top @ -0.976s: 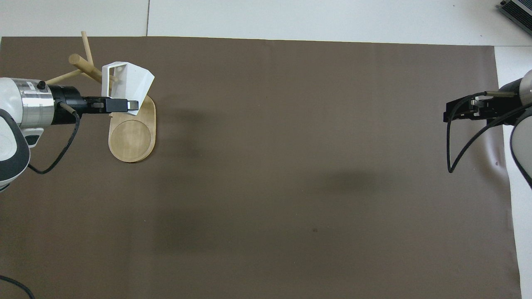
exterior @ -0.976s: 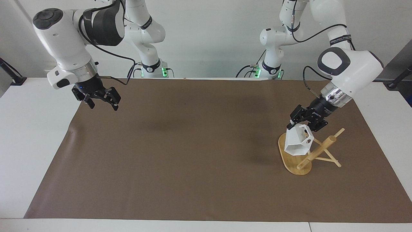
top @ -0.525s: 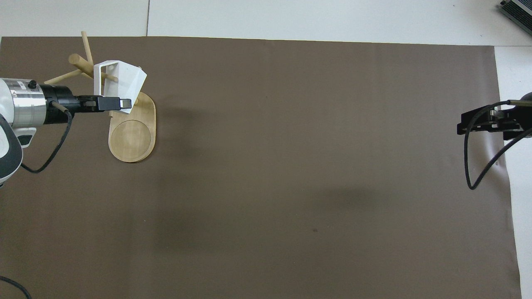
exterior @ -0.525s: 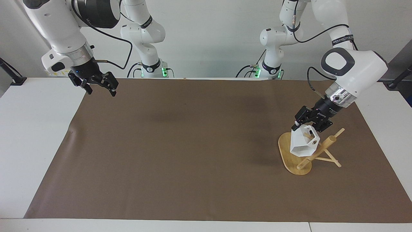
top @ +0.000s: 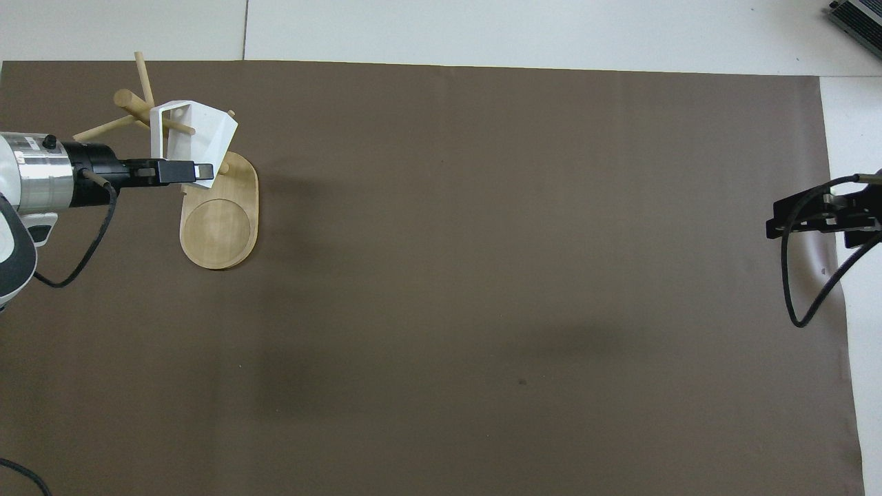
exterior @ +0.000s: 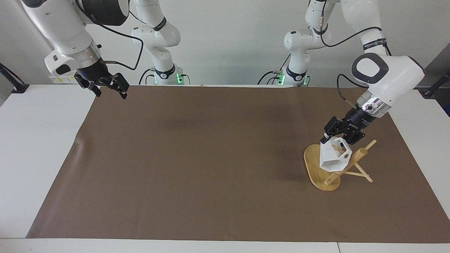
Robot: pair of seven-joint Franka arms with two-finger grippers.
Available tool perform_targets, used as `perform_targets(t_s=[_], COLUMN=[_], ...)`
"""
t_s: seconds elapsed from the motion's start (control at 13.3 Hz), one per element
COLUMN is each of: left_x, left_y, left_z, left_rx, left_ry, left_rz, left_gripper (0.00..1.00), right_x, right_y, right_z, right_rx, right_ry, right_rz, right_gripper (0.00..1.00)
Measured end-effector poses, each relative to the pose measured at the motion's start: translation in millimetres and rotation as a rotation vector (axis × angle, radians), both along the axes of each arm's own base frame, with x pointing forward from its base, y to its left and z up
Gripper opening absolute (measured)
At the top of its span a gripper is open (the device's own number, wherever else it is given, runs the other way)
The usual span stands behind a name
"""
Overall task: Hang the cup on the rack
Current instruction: 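Lower the white cup onto a rack peg while the right gripper retreats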
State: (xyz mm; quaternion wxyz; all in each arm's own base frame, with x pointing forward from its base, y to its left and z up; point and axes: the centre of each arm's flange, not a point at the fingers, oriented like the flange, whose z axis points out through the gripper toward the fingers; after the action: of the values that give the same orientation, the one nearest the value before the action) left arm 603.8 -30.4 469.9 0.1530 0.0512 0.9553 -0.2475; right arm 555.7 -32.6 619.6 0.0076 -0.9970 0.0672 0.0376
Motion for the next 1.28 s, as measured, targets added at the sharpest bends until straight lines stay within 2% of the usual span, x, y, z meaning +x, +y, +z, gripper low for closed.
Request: perform_targets(t_s=[0.53, 1.28], left_x=[-3, -3], left_y=[0, -2], left_z=[-11, -10], left_rx=[0.004, 0.018], left_ry=[0.012, 0.002], left_rz=[0.005, -0.020], left_gripper=[0.70, 0.70], right_x=[-4.5, -1.1], right_y=[-27, -20], right_z=[6, 8], right_rx=[0.001, -0.002], right_ry=[-0.013, -0.037], right_rz=[0.014, 0.029], right_gripper=[1.00, 1.00])
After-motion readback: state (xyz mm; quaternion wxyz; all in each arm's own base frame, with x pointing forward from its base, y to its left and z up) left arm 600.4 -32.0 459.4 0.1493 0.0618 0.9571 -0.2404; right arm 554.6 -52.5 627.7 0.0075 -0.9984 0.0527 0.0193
